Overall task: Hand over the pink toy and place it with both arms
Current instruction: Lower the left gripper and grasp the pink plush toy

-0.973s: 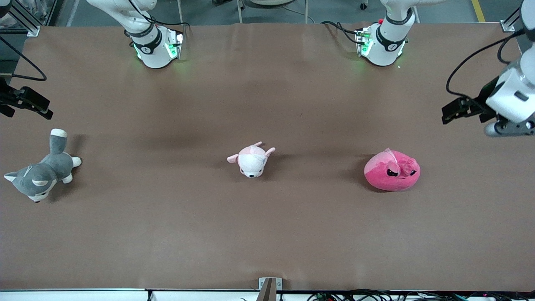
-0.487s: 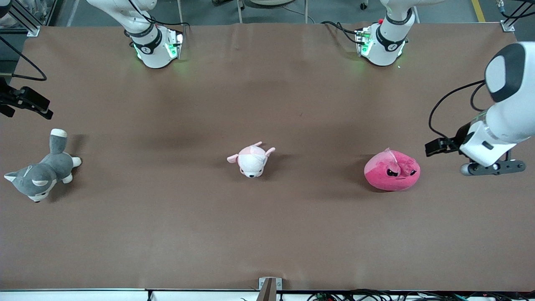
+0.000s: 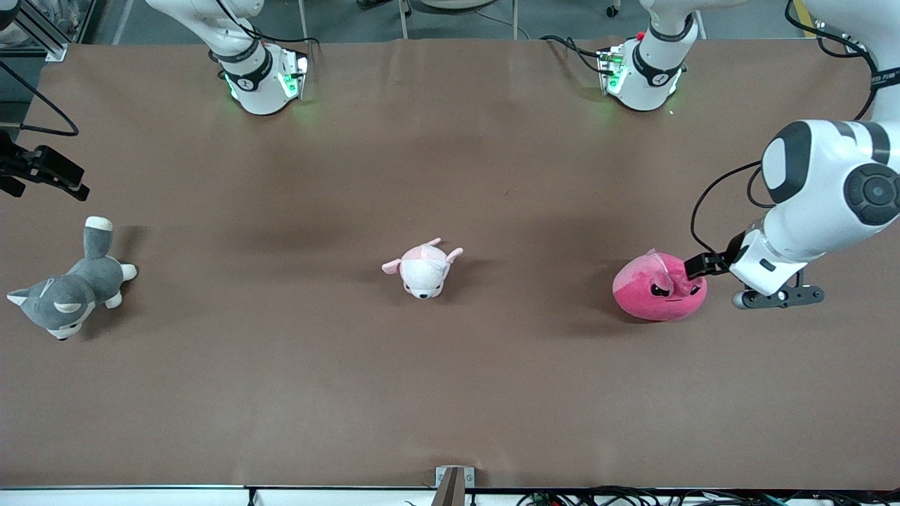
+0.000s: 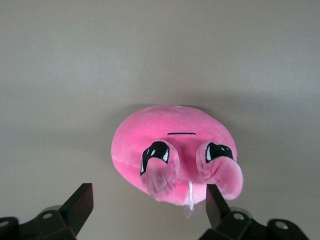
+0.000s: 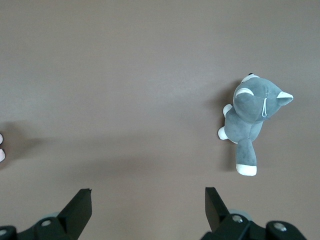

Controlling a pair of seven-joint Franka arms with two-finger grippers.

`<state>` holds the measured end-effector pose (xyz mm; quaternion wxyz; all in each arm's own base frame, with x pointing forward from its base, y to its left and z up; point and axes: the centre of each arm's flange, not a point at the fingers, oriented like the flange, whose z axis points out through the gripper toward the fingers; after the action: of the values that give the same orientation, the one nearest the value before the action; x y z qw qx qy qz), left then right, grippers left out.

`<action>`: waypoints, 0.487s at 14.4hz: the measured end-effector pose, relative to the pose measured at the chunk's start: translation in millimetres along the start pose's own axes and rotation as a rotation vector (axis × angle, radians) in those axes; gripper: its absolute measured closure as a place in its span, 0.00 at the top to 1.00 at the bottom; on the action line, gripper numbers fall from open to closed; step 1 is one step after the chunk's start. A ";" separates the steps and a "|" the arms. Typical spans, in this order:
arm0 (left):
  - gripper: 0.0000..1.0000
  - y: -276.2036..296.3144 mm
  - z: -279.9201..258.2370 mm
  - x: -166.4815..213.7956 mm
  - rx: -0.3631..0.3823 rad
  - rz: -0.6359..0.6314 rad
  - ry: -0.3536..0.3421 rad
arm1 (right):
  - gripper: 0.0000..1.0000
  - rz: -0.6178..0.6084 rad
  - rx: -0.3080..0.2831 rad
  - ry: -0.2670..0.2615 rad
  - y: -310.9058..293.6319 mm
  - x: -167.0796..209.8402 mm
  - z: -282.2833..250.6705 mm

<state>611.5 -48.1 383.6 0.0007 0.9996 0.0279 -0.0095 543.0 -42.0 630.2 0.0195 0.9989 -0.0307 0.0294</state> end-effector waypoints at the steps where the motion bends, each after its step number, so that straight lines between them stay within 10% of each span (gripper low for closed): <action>1: 0.96 0.0 6.8 -1.4 -0.001 0.000 0.002 | 1.00 0.000 0.000 0.000 0.0 0.0 0.0; 4: 0.84 0.2 21.5 -3.8 -0.004 0.001 0.014 | 1.00 0.000 0.000 0.000 0.0 0.0 0.0; 7: 0.52 0.2 32.2 -4.6 -0.005 0.002 0.004 | 1.00 0.000 0.000 0.000 0.0 0.0 0.0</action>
<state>606.3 -48.6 351.6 0.0031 0.9996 0.0272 -0.0074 543.0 -42.0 630.2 0.0195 0.9989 -0.0307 0.0294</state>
